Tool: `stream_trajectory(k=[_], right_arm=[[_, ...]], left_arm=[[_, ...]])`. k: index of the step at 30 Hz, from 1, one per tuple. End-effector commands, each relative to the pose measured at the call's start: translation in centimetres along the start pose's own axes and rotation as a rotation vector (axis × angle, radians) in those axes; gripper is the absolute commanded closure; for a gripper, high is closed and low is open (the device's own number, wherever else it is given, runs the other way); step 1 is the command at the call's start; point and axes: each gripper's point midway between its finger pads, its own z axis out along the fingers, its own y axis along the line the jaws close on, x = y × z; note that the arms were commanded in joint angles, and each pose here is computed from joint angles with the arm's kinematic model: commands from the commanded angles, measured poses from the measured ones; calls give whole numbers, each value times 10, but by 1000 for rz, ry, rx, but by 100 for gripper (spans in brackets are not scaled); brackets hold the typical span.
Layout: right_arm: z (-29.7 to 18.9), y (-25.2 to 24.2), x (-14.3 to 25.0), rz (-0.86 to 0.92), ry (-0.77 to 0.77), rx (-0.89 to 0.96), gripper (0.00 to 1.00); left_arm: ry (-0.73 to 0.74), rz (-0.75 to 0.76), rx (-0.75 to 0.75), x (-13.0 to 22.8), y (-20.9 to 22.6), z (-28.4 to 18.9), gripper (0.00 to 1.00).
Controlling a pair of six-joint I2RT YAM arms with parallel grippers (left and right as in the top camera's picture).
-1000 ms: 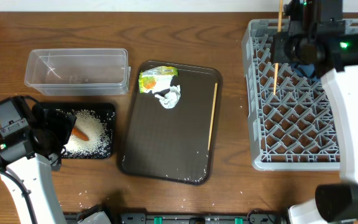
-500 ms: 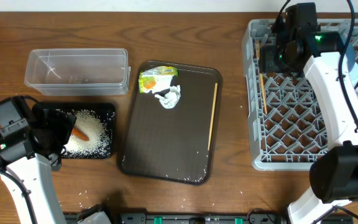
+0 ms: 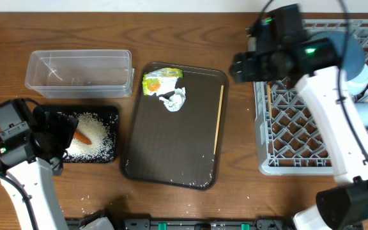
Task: Sort waste into correct bins and load items into the dishwasher rack
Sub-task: 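Reach the right gripper to the remaining chopstick and grasp it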
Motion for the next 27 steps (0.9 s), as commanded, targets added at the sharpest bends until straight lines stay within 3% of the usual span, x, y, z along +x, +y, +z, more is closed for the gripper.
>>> stream_trajectory(k=[1, 8, 14, 27], right_arm=[[39, -1, 23, 105, 69, 110, 27], [118, 20, 68, 116, 205, 129, 30], [162, 9, 95, 192, 303, 211, 31], [192, -9, 118, 210, 359, 293, 31]], left_arm=[[-24, -11, -2, -6, -1, -5, 3], [-24, -11, -2, -6, -1, -5, 2], [-23, -11, -2, -6, -1, -5, 3], [-24, -11, -2, -6, -1, -5, 3]])
